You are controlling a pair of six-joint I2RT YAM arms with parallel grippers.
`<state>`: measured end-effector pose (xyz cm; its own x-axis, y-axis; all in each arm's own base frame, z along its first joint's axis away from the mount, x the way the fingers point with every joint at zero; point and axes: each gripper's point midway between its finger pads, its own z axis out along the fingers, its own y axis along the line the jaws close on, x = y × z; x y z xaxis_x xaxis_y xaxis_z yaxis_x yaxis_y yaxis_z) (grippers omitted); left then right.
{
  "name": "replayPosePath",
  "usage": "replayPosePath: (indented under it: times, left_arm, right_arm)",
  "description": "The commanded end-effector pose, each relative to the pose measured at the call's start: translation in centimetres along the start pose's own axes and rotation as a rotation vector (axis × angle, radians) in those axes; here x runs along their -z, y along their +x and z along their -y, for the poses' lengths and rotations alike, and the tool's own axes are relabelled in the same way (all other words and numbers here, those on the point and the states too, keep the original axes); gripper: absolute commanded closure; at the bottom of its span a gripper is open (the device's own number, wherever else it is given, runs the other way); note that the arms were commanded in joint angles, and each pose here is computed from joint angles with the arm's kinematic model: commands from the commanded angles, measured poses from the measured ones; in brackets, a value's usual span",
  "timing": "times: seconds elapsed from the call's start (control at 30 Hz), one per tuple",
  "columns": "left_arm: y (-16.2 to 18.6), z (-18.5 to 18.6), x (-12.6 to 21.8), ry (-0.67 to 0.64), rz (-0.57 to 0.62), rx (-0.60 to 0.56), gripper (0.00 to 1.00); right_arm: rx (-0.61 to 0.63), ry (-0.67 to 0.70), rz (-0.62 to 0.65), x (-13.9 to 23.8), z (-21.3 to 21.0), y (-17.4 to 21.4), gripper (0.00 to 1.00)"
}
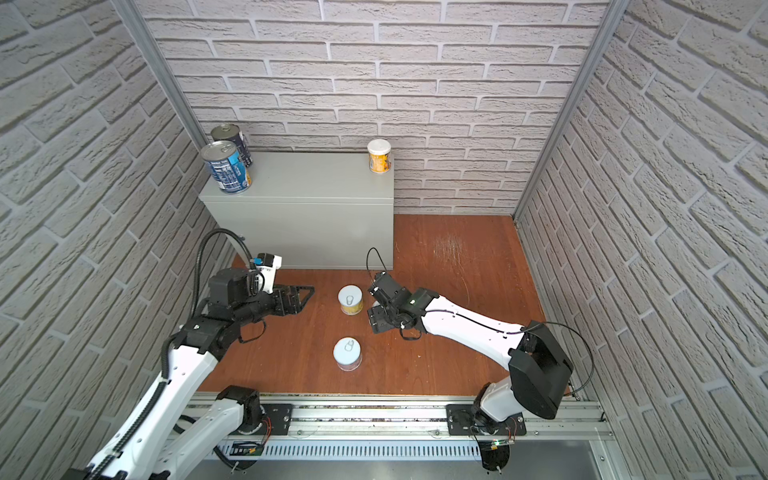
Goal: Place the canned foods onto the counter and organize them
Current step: 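Lift the teal-labelled can toward the left gripper while the left gripper reaches in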
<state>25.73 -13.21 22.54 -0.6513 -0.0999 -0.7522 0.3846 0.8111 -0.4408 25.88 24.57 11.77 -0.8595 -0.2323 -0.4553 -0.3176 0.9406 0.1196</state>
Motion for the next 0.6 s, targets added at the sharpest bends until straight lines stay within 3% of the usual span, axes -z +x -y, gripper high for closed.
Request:
replayPosePath:
  times: [0.0, 0.17, 0.57]
  left_arm:
    - [-0.4, 2.6, 0.1, 0.099, 0.031, -0.089, 0.02]
    - [0.4, 5.5, 0.0, 0.156, 0.026, -0.169, 0.02]
    - [1.7, 7.9, -0.4, 0.149, 0.051, -0.262, 0.02]
  right_arm:
    - [-0.008, -0.106, 0.120, 3.2, -2.1, -3.4, 0.48]
    - [-0.014, -0.170, 0.156, 4.6, -3.0, -4.0, 0.48]
    - [-0.031, -0.291, 0.107, 6.5, -1.8, -3.9, 0.48]
